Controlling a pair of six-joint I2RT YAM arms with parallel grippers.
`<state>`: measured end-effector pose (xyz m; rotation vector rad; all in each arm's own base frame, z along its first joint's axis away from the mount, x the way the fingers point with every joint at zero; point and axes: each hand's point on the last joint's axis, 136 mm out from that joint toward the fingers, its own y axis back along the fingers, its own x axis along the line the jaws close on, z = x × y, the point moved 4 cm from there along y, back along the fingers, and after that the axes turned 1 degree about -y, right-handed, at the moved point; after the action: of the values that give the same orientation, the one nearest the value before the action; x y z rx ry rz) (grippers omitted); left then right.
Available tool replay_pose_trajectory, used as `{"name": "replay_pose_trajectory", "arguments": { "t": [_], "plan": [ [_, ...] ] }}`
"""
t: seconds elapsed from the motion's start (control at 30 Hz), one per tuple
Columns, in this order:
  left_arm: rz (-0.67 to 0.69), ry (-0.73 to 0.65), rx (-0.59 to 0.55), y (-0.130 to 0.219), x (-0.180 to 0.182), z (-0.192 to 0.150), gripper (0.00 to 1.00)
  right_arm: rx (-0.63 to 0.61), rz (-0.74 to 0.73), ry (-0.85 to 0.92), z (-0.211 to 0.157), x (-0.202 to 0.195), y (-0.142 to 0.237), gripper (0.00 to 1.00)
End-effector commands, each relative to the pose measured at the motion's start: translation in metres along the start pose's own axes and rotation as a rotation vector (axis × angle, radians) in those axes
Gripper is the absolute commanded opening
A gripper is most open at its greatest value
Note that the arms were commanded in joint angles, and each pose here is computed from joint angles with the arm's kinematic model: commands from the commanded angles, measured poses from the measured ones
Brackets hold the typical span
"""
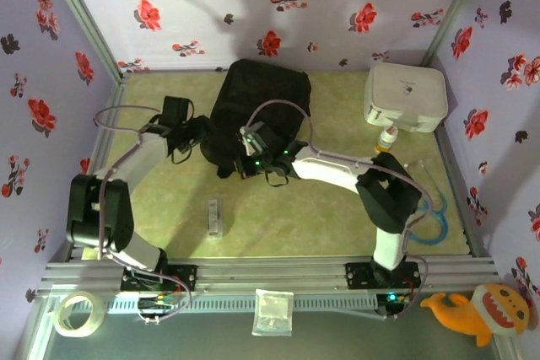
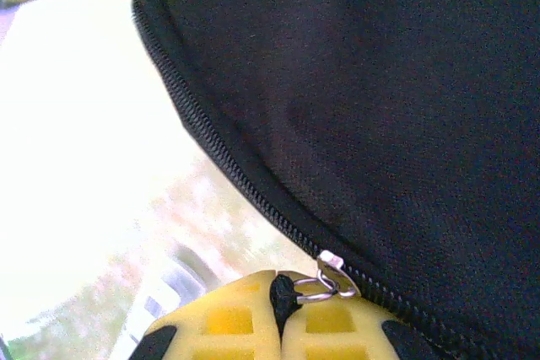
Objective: Pack the student bag
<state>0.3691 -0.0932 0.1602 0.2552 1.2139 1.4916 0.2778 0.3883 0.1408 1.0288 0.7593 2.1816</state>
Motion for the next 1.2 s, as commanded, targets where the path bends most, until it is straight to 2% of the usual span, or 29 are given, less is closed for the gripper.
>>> {"name": "replay_pose_trajectory", "arguments": {
  "t": [0.0, 0.17, 0.27, 0.43, 0.53, 0.67, 0.77, 1.03, 1.17],
  "plan": [
    [0.057, 0.041, -0.024, 0.018, 0.018, -0.006, 0.75, -0.041, 0.118, 0.015, 0.025, 0.028, -0.006, 0.0],
    [-0.193, 0.153, 0.044, 0.017, -0.005, -0.024, 0.78, -0.035, 0.12, 0.03, 0.031, 0.033, -0.01, 0.0],
    [-0.272, 0.199, 0.085, 0.006, -0.015, -0.03, 0.77, -0.028, 0.111, 0.036, 0.029, 0.033, -0.007, 0.0],
    [-0.273, 0.276, 0.094, -0.016, -0.011, -0.039, 0.64, -0.01, 0.091, 0.031, 0.023, 0.028, -0.004, 0.0],
    [-0.277, 0.3, 0.085, -0.021, -0.009, -0.039, 0.48, -0.004, 0.063, 0.023, 0.02, 0.024, -0.002, 0.0],
    [-0.214, 0.292, 0.063, -0.024, 0.0, -0.038, 0.23, -0.007, -0.015, -0.009, 0.016, 0.011, 0.006, 0.0],
    [-0.174, 0.28, 0.053, -0.025, 0.006, -0.038, 0.12, 0.005, -0.067, -0.037, 0.011, 0.001, 0.015, 0.0],
    [-0.137, 0.247, 0.042, -0.023, 0.013, -0.038, 0.02, 0.05, -0.281, -0.123, -0.006, -0.044, 0.046, 0.0],
    [-0.13, 0.233, 0.045, -0.021, 0.015, -0.04, 0.0, 0.012, -0.33, -0.174, -0.009, -0.063, 0.062, 0.0]
  ]
}}
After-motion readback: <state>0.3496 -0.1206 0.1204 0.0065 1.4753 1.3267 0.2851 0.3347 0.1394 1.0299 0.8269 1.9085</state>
